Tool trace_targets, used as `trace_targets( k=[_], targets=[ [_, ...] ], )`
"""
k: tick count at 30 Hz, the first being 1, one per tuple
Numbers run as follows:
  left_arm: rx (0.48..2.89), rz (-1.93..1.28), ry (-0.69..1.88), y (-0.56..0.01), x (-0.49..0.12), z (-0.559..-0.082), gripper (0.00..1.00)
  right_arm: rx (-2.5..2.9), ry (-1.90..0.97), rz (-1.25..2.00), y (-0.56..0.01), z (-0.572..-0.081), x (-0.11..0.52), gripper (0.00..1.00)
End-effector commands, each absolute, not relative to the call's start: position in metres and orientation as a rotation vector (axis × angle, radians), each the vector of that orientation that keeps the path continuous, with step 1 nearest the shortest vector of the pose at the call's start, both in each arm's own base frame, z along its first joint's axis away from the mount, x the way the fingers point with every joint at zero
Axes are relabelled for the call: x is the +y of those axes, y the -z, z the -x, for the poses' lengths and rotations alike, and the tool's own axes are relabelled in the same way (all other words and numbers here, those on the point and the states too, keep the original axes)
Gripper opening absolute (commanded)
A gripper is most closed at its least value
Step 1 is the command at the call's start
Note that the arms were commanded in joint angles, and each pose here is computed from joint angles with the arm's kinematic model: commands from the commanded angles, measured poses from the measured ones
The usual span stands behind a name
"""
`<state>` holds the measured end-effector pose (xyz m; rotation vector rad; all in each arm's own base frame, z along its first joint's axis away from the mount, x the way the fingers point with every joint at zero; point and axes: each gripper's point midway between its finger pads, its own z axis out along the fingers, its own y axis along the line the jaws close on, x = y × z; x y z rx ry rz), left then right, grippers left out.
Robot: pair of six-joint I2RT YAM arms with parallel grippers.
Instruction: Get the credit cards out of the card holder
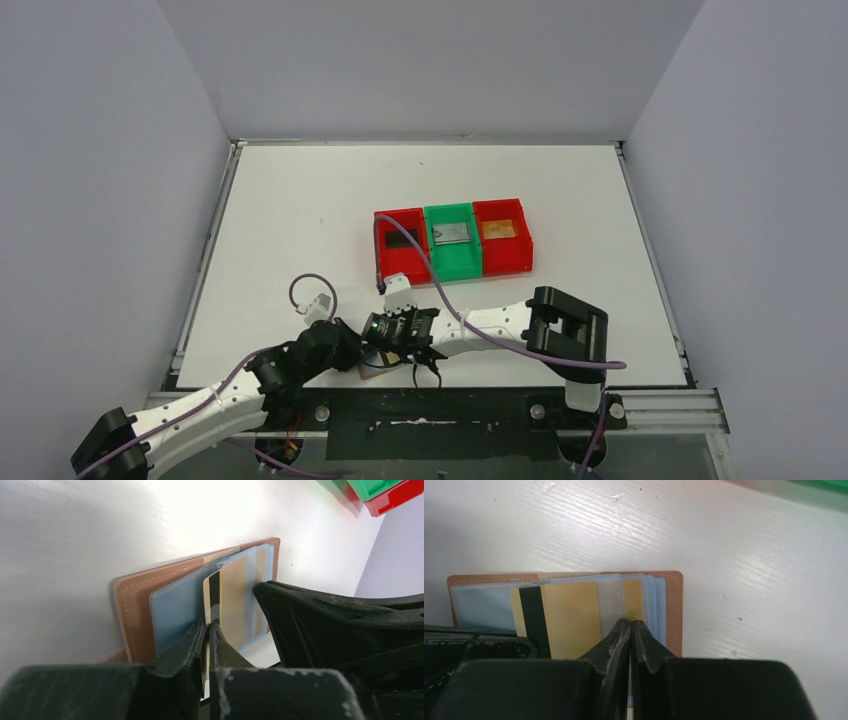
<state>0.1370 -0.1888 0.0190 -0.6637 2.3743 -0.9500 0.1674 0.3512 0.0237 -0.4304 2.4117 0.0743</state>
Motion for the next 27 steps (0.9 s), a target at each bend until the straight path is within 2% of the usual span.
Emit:
trace_targets(
  k=[1,14,16,21,27],
  targets=[
    [2.386,0.686,0.841,-0.015,-0.173,-0.138,0.00,2.465,0.196,0.535,0.006,-0.160,0.302,0.00],
    [2.261,0.642,1.041,-0.045,-0.197,-0.151,0.00,2.494,0.043,0.526,0.008,-0.156,0.324,0.00],
    [2.269,0.641,1.035,-0.044,-0.198,-0.152,0.03,2.495,0.037,0.524,0.007,-0.156,0.324,0.00],
    [2.251,0.659,1.089,-0.046,-0.205,-0.153,0.18,2.498,0.005,0.519,0.006,-0.154,0.327,0.00],
    [2.222,0.710,1.142,-0.042,-0.207,-0.154,0.21,2.506,-0.010,0.512,0.008,-0.154,0.327,0.00]
  ],
)
